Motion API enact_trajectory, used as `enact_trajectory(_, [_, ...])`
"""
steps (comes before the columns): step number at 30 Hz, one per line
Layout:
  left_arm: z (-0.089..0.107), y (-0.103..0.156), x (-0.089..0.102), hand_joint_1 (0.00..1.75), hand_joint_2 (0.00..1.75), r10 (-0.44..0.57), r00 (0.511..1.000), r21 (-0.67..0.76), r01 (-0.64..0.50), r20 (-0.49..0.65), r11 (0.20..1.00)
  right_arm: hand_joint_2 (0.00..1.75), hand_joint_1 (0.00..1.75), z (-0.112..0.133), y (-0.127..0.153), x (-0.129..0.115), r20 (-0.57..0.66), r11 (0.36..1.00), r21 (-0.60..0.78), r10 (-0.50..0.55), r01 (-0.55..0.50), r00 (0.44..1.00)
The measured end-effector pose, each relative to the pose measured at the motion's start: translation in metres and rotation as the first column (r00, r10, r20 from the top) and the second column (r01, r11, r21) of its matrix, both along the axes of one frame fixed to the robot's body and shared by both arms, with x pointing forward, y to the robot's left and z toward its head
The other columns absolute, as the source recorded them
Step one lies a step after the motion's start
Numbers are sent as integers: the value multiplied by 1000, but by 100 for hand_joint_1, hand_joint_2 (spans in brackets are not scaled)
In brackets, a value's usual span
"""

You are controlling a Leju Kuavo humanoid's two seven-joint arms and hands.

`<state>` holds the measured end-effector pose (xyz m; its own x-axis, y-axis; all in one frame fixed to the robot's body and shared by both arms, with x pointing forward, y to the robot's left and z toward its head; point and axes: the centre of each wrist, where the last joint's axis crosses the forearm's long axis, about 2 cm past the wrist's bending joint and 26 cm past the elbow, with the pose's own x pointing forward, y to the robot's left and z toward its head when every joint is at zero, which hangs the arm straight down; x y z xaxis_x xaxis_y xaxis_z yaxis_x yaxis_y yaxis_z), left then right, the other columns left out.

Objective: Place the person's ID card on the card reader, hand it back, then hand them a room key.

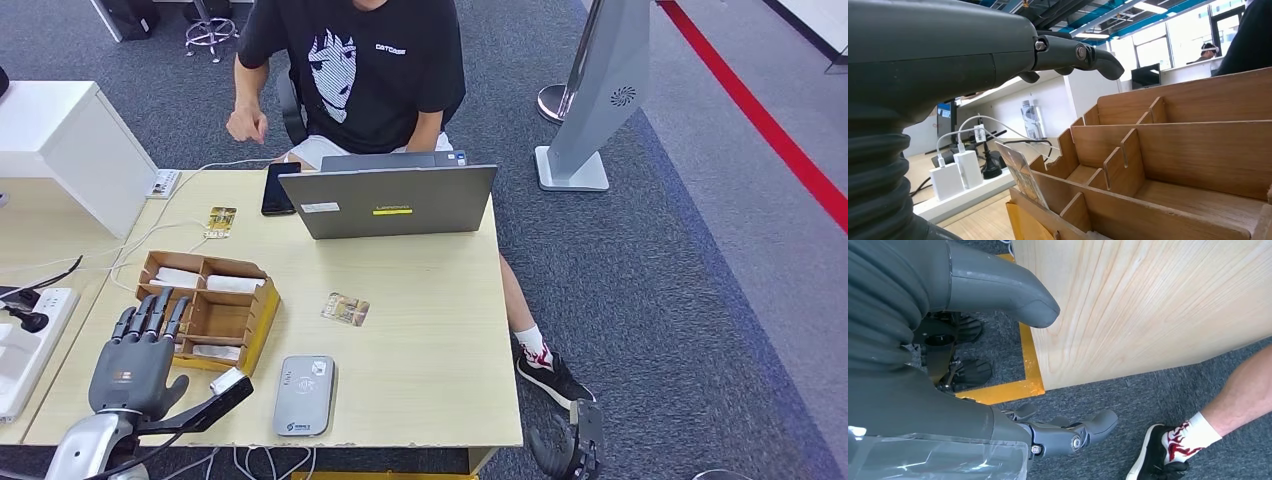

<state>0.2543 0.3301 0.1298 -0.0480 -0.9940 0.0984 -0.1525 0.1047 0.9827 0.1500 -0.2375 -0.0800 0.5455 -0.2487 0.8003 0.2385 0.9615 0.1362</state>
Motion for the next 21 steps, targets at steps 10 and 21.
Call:
enact_trajectory(10, [0, 0, 0, 0, 175, 0, 1000, 0, 0, 0, 1000, 175, 0, 0, 0, 0, -1, 1000, 1, 1, -1, 1000])
enact_trajectory(21, [0, 0, 0, 0, 175, 2, 1000, 0, -2, 0, 1000, 175, 0, 0, 0, 0, -1, 1000, 2, 1, -1, 1000])
